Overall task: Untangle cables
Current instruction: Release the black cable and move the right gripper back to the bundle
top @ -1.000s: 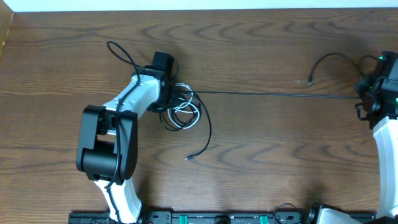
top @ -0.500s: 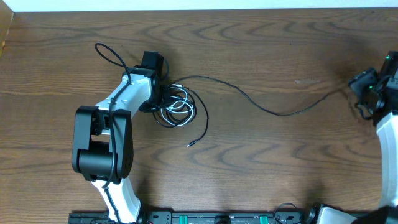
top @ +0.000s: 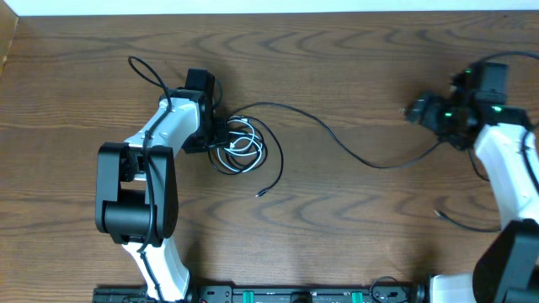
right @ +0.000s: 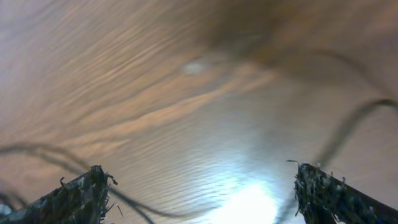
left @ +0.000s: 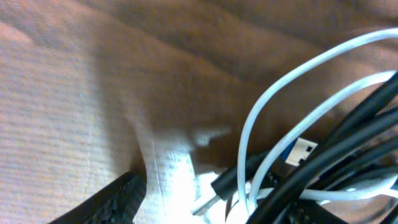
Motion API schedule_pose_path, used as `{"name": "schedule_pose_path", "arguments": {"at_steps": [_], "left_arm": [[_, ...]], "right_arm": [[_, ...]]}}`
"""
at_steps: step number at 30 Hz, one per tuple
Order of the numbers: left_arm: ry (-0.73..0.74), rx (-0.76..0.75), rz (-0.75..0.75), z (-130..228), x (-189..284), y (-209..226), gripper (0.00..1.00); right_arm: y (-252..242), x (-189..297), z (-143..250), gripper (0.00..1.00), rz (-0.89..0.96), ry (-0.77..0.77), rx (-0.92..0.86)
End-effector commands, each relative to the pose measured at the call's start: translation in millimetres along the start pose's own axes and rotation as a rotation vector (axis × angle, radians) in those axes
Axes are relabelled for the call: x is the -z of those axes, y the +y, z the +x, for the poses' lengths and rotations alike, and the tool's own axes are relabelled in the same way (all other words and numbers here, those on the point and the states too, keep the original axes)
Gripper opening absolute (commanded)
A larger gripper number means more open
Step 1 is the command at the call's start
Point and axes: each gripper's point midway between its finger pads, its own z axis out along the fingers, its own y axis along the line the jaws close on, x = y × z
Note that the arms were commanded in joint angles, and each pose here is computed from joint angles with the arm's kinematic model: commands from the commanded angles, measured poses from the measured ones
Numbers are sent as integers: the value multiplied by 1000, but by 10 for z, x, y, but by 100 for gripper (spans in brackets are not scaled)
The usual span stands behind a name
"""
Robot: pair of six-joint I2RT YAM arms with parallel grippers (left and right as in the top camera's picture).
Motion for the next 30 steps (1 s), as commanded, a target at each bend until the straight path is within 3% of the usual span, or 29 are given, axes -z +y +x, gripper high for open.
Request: {"name": "schedule_pose_path", "arguments": {"at_steps": [1, 9, 19, 24, 26, 29, 30], "left_arm": [[-38, -49, 40, -130, 200, -81, 64], [-167, 25, 79, -279, 795, -132, 67], [20, 82, 23, 213, 641, 7, 65], [74, 83, 2, 413, 469, 73, 51], [62, 86, 6, 425, 364, 77, 38], [20, 89, 20, 388, 215, 67, 20], [2, 89, 26, 369, 172, 64, 19]], "right_arm": [[448, -140, 167, 96, -114, 55, 179], [1077, -346, 510, 97, -194, 91, 352], [1680, -678, 962, 93, -280, 124, 510], [1932, -826, 1332, 84, -360, 199, 569], [2029, -830, 1438, 73, -387, 211, 591], [2157, -748, 1548, 73, -436, 232, 595], [2249, -699, 1581, 67, -482, 235, 605]]}}
